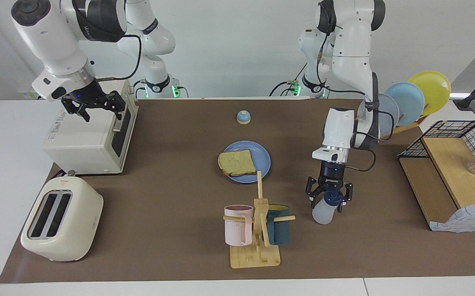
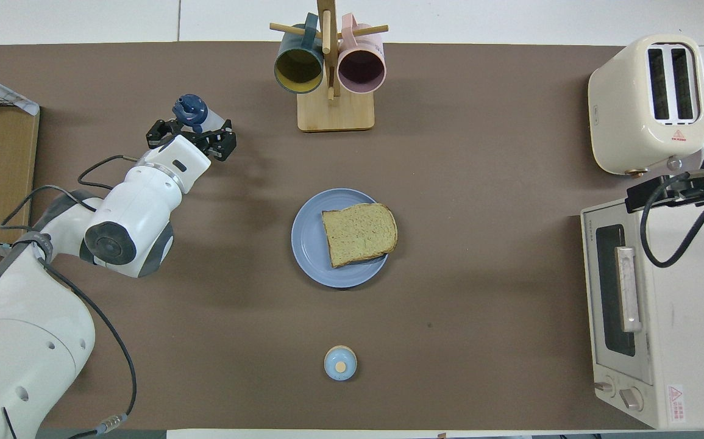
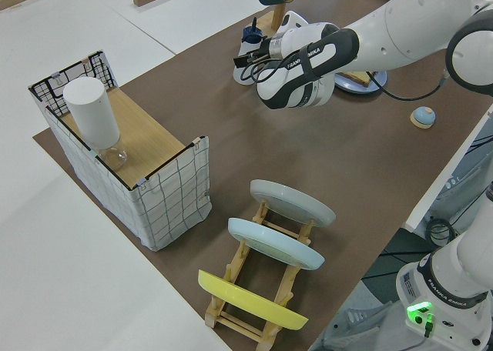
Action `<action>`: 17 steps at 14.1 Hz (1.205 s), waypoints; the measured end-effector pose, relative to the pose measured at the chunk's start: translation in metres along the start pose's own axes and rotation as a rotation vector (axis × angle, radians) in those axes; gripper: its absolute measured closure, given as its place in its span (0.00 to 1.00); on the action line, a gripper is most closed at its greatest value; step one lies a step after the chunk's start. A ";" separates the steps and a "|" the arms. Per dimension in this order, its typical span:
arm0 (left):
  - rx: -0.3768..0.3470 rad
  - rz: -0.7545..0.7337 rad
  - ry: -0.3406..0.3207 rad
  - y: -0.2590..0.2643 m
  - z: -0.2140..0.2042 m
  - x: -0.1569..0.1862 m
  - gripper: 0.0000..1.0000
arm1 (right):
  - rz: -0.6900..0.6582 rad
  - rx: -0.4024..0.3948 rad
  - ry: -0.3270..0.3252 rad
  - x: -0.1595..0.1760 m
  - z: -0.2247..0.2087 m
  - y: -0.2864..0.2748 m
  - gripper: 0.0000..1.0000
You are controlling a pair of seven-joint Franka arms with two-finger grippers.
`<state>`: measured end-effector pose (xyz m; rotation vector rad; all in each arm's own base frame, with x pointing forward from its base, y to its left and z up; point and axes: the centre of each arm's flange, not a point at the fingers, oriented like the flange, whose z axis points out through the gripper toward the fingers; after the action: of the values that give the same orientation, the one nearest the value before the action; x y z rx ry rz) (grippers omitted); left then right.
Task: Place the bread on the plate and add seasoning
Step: 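Set the bottle upright on the table and open the left gripper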
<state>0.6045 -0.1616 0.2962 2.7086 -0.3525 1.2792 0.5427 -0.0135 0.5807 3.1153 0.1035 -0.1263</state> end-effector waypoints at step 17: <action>0.052 -0.119 -0.323 0.137 -0.143 0.052 0.00 | 0.000 0.000 0.000 0.000 0.000 0.000 0.00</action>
<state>0.4945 -0.2715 0.4291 2.9308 -0.1857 0.8314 0.5427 -0.0135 0.5807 3.1153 0.1035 -0.1263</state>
